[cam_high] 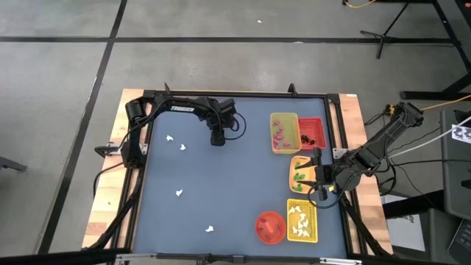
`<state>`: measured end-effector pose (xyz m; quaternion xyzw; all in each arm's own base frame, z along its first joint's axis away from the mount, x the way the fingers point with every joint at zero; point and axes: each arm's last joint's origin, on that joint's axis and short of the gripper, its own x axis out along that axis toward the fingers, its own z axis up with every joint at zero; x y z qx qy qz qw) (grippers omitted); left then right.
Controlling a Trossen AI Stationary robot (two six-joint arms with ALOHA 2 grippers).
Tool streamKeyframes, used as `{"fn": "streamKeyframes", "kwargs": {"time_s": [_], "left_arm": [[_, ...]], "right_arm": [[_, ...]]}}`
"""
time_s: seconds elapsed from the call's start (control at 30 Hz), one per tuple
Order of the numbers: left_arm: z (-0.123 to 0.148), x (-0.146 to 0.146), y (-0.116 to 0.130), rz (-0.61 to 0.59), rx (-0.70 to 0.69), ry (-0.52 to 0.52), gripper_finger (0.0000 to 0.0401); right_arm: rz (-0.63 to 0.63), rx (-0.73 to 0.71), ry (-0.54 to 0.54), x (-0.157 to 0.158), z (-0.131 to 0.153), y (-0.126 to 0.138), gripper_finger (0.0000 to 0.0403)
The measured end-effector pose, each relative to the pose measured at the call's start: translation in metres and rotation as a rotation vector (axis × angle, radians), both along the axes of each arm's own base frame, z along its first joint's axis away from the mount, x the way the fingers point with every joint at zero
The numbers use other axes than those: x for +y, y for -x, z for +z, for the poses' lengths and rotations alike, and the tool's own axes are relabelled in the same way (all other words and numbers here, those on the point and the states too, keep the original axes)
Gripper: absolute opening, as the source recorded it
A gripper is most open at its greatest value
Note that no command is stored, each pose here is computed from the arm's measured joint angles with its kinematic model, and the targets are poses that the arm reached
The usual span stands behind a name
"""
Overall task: Sort Halloween decoration
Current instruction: Put the white ghost toy into the yellow box
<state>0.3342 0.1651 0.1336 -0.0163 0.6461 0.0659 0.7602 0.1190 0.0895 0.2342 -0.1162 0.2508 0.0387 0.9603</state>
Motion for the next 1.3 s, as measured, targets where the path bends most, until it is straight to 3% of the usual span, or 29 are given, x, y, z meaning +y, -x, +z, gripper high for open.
{"fn": "streamKeyframes", "kwargs": {"time_s": [0.3,0.8,1.1,1.3], "left_arm": [[-0.001,0.0,0.0,0.001,0.006,-0.002,0.0057],[0.015,-0.008,-0.01,0.053,-0.03,-0.02,0.0056],[0.045,-0.027,-0.04,0.079,-0.178,0.031,0.0056],[0.058,-0.061,-0.071,0.095,-0.418,0.162,0.0056]], "right_arm": [[0.003,0.0,0.007,0.0,0.0,0.0,0.0225],[0.004,0.001,0.009,0.0,0.0,0.0,0.0225],[0.004,0.001,0.01,0.0,0.0,0.0,0.0225],[0.005,0.001,0.01,0.0,0.0,0.0,0.0225]]}}
